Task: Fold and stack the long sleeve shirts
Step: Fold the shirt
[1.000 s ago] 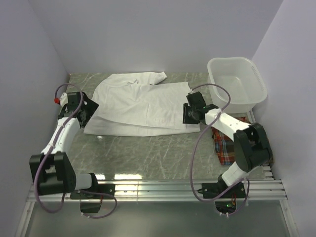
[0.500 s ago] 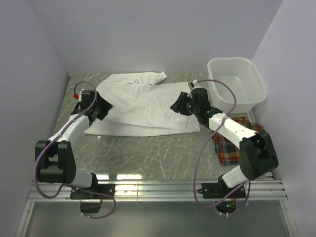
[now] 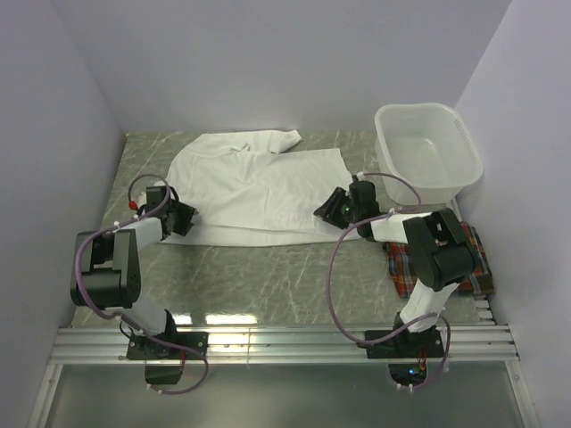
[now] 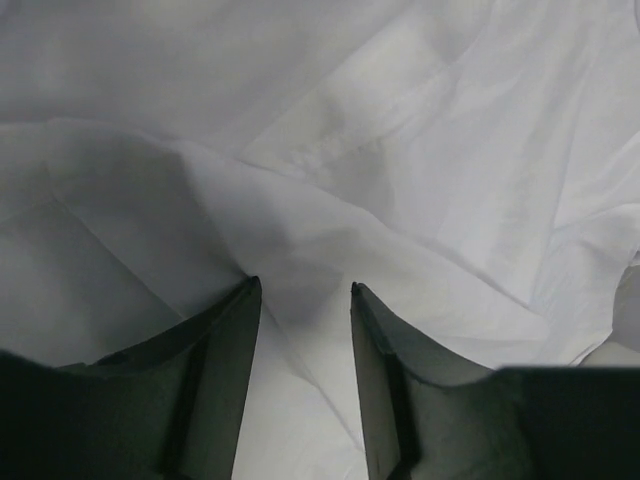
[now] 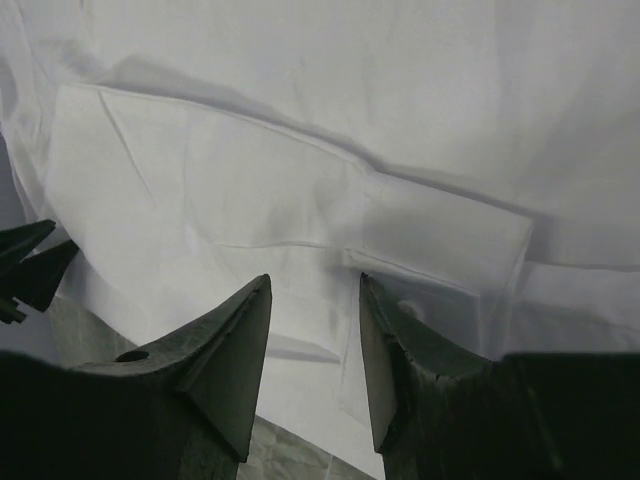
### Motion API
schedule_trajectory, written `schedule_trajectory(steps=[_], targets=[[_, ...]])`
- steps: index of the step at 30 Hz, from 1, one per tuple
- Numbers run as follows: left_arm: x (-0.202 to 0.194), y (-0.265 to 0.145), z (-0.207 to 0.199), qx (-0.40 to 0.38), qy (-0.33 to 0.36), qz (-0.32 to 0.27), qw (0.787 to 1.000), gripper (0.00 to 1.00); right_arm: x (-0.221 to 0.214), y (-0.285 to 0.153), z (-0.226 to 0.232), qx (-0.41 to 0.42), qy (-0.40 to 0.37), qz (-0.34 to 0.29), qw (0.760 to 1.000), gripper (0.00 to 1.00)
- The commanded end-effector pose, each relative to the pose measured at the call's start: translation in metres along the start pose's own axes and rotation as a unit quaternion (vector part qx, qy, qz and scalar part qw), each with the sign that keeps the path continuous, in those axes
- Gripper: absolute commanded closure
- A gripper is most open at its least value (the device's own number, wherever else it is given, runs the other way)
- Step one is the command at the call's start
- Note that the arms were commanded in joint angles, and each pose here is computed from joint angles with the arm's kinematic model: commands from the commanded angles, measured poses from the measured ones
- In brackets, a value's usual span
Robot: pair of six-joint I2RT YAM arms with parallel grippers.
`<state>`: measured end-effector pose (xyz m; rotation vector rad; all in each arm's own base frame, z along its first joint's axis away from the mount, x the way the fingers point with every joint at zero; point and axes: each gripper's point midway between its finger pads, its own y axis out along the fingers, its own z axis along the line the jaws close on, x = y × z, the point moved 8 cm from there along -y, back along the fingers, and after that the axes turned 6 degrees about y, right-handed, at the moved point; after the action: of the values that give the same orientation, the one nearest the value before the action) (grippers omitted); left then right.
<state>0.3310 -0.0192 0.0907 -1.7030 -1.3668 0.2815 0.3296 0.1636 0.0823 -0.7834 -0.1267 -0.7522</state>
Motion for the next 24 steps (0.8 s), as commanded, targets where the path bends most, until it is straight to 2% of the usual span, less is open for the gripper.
schedule_trajectory(steps=[1,4,5,8,10,12,16,19,21,24], targets=[[-0.001,-0.011,0.013,0.01,-0.02,-0.009,1.0,0.5,0.013,-0.012,0.005,0.014,-0.012,-0.044,0.999,0.52],[0.005,-0.034,0.006,-0.001,-0.004,-0.029,1.0,0.38,0.013,-0.027,0.024,0.046,-0.022,-0.046,0.998,0.52],[0.004,-0.041,0.006,-0.005,0.004,-0.026,1.0,0.31,0.011,-0.03,0.031,0.061,-0.022,-0.045,0.997,0.51],[0.009,-0.072,-0.003,-0.041,0.021,-0.047,0.998,0.25,0.0,-0.043,0.068,0.134,-0.016,-0.03,0.99,0.5],[0.007,-0.081,-0.003,-0.048,0.031,-0.05,0.997,0.26,-0.011,-0.043,0.088,0.17,-0.02,-0.01,0.985,0.49],[0.004,-0.087,0.0,-0.059,0.036,-0.058,0.996,0.3,-0.032,-0.037,0.117,0.21,-0.03,0.02,0.977,0.48],[-0.011,-0.078,0.009,-0.072,0.035,-0.028,0.996,0.4,-0.076,-0.013,0.163,0.266,-0.039,0.106,0.957,0.48],[-0.022,-0.069,0.006,-0.072,0.047,-0.005,0.996,0.47,-0.103,0.005,0.199,0.299,-0.062,0.134,0.943,0.48],[-0.026,-0.062,0.006,-0.066,0.054,0.002,0.996,0.56,-0.121,0.022,0.2,0.289,-0.067,0.16,0.941,0.49],[-0.036,-0.054,0.007,-0.053,0.061,0.014,0.997,0.65,-0.147,0.038,0.206,0.292,-0.077,0.194,0.933,0.58]])
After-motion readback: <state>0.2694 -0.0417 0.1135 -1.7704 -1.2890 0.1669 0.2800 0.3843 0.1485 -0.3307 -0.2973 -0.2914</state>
